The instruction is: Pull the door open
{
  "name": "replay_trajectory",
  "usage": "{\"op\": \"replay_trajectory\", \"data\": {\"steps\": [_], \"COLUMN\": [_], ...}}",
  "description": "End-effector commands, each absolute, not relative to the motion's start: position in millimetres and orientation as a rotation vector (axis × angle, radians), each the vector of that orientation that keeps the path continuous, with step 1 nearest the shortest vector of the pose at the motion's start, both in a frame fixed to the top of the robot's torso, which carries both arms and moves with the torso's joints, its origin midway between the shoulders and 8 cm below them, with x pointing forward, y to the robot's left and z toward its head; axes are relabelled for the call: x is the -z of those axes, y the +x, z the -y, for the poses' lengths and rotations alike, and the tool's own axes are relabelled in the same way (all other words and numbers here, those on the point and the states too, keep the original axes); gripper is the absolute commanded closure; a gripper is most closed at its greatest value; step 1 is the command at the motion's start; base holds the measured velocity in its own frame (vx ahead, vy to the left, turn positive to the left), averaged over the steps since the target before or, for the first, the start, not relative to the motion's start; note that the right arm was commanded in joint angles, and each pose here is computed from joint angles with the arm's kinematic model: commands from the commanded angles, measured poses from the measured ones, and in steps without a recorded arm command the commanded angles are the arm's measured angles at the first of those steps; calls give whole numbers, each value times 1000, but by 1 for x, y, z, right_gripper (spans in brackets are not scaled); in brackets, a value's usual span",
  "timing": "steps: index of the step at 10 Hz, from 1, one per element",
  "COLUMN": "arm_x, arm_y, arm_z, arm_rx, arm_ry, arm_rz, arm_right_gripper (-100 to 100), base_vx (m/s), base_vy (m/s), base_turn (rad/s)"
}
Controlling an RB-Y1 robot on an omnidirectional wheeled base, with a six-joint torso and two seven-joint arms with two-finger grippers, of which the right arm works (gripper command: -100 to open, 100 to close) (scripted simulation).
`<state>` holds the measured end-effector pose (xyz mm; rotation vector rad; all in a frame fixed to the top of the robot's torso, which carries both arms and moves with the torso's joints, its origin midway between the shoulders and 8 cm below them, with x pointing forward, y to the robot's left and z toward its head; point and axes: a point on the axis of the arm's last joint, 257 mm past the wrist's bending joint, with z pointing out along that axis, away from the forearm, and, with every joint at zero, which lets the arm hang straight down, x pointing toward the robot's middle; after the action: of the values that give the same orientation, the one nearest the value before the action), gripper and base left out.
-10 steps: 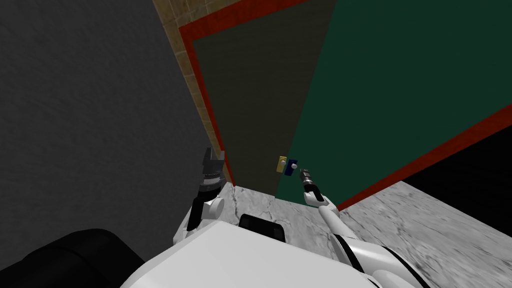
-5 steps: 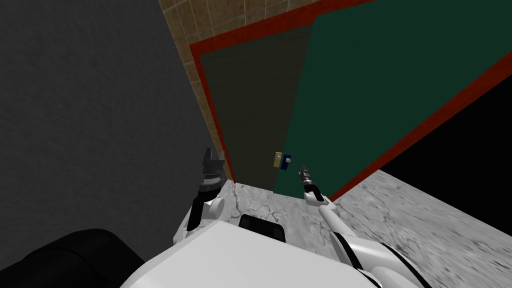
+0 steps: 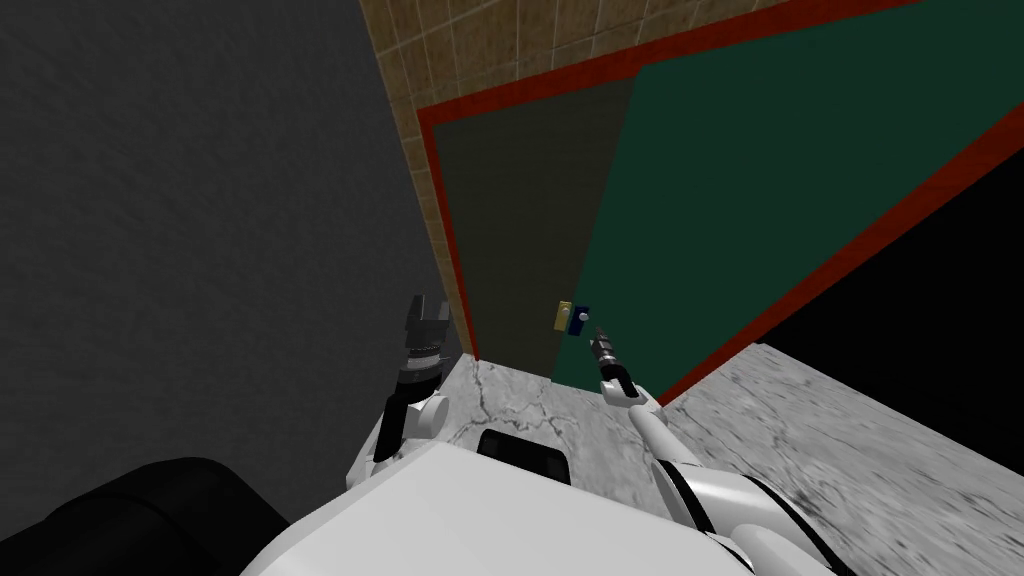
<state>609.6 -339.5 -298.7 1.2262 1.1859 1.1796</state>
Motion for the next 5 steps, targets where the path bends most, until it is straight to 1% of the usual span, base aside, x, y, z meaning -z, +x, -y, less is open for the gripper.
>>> {"op": "replay_trajectory", "data": {"steps": [1, 2, 3, 4, 5], "arm_x": [308, 308, 308, 310, 317], "arm_y": [599, 599, 599, 596, 585], "arm_z": [370, 370, 370, 376, 405], "arm_rx": [-1127, -1127, -1127, -1116, -1067], "arm_ry": [1252, 1252, 1252, 1257, 1278], "arm_rz": [-1175, -1175, -1175, -1173, -1159], "arm_right_gripper": [-100, -100, -100, -100, -100], "base_vx": [17, 12, -3, 9, 114], "base_vy": [-74, -86, -55, -46, -94], "base_turn": [-228, -105, 25, -22, -232]}}
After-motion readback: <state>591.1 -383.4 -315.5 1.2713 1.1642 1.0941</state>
